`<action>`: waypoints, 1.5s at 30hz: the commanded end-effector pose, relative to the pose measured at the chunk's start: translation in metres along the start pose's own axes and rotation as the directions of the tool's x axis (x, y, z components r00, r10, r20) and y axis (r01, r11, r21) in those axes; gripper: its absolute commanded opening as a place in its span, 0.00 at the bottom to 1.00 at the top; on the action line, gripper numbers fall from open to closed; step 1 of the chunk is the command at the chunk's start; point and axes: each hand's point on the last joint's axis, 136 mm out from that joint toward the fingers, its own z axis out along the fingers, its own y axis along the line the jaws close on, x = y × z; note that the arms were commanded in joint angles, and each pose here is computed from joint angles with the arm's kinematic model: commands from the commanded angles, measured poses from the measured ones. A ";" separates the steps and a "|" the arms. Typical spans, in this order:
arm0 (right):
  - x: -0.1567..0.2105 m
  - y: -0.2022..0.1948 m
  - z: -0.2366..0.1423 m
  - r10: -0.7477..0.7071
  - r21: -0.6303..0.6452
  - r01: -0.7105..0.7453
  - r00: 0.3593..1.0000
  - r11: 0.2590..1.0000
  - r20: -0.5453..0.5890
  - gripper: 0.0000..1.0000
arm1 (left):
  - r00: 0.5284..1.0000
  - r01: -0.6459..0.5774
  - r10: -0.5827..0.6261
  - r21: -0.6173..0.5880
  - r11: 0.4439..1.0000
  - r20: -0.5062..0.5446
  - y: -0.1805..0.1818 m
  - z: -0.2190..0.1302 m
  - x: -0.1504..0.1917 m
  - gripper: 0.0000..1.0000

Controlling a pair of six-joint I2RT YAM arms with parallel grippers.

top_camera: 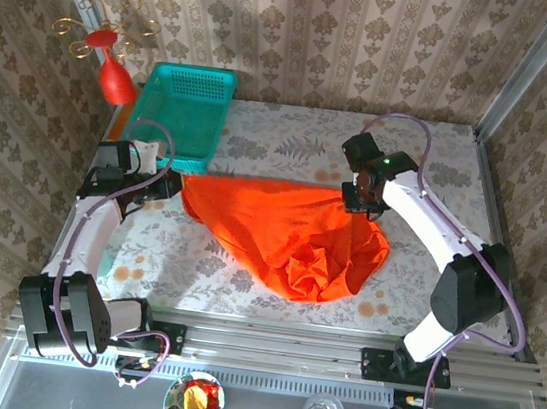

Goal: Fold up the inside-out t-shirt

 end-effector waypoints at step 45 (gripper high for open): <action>0.045 0.138 -0.005 -0.280 -0.021 0.282 0.958 0.959 0.056 0.00 | 0.994 -0.064 0.061 0.023 0.998 0.089 -0.024 -0.025 -0.017 0.00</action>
